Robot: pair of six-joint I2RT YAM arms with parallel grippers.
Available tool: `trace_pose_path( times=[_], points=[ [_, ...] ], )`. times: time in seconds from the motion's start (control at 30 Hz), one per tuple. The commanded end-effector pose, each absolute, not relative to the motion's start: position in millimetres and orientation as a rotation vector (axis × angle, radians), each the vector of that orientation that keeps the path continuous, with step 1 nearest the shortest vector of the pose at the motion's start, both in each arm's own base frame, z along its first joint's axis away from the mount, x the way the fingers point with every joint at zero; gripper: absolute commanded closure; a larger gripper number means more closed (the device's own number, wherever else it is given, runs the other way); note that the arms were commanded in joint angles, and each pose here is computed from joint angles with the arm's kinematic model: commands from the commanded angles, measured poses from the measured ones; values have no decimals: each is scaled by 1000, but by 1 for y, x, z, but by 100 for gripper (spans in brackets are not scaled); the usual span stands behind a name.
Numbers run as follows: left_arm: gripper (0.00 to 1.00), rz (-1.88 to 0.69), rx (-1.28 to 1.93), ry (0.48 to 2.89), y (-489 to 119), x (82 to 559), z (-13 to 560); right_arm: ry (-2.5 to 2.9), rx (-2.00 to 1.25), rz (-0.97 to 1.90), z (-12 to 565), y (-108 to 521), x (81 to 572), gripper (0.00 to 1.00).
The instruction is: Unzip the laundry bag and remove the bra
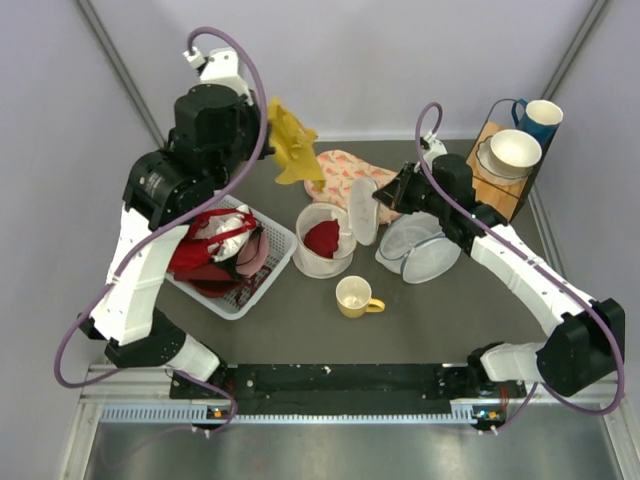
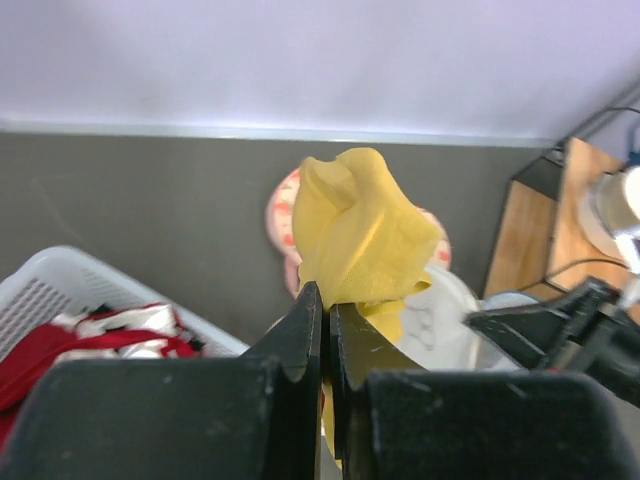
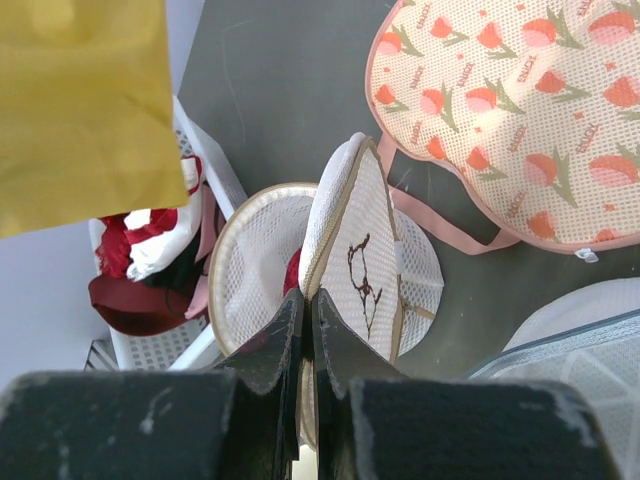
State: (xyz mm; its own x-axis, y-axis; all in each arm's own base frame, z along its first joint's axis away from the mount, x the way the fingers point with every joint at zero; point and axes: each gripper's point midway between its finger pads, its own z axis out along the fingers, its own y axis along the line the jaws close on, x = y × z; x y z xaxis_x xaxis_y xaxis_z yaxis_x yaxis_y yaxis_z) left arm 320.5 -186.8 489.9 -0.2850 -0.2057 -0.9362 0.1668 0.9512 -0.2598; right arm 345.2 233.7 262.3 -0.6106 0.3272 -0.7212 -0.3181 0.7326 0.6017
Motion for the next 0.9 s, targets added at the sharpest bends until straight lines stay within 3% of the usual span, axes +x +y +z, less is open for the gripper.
trace_pose_path(
  times=[0.0,0.23,0.43,0.73,0.87],
  points=[
    [100,-223,-192,1877,-115,320,476,1961,-28,927,285,235,344,100],
    [100,-175,-376,2015,-55,306,399,1958,-36,922,286,235,345,100],
    [100,-242,-412,2127,-50,293,338,1965,-36,926,284,236,345,100],
    [100,-62,-535,2241,-22,275,274,1977,-38,953,279,240,344,100],
    [100,-1,-608,2262,-14,286,215,1981,-35,964,277,242,344,100]
  ],
)
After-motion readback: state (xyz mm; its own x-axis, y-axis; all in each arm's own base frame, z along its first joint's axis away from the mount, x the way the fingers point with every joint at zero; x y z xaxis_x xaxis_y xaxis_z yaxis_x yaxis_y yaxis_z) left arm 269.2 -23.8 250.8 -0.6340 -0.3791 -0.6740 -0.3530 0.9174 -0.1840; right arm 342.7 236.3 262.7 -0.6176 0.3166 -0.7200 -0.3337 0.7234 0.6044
